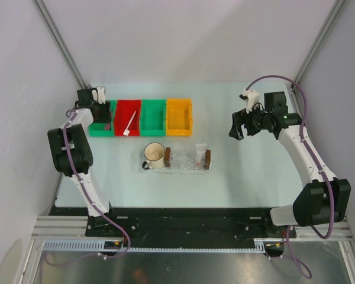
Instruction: Prepare toiletry sets of a toothbrush and toothpaste on the tray
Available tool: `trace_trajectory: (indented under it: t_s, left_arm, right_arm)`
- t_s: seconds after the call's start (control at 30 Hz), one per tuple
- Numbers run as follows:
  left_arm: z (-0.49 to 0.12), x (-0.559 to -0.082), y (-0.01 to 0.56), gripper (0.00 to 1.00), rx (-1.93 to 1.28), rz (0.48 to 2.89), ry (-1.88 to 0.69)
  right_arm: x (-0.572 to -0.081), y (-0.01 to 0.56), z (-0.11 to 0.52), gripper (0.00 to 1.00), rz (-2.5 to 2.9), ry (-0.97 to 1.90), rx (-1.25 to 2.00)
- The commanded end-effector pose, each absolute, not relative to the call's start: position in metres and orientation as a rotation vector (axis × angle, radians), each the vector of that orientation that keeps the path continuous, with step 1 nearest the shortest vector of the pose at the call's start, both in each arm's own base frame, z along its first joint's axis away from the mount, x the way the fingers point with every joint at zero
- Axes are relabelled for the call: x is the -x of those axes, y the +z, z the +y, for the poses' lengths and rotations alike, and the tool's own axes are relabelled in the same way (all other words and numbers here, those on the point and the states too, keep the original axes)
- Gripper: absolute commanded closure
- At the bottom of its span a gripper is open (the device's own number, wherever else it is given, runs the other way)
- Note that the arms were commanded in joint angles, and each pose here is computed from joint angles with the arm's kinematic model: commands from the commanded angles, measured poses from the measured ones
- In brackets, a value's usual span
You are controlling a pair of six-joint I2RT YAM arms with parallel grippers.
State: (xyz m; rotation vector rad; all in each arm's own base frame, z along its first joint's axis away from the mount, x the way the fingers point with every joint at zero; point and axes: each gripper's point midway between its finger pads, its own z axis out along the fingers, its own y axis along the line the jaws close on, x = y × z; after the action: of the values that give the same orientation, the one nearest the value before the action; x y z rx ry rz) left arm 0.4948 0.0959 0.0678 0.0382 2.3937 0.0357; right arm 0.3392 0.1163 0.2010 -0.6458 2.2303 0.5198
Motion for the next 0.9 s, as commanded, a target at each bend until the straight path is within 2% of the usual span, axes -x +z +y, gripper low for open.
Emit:
trace_trajectory:
  t_s: [0.0, 0.33, 0.7, 0.87]
  left_arm:
    - [0.103, -0.499, 0.061, 0.39, -0.076, 2.411, 0.059]
    - [0.103, -0.502, 0.064, 0.41, -0.087, 2.403, 0.066]
    - [0.112, -0.489, 0.032, 0.33, -0.139, 2.495, 0.156]
    - [0.109, -0.486, 0.023, 0.32, -0.154, 2.518, 0.146]
  right_arm:
    - [-0.341, 0.205, 0.122, 0.1, 2.202, 0.538, 0.661]
    - [-0.341, 0.202, 0.122, 0.1, 2.213, 0.54, 0.659]
    - [-0.341, 0.203, 0.124, 0.09, 2.208, 0.543, 0.658]
    - [-0.341, 0.203, 0.125, 0.09, 2.209, 0.539, 0.659]
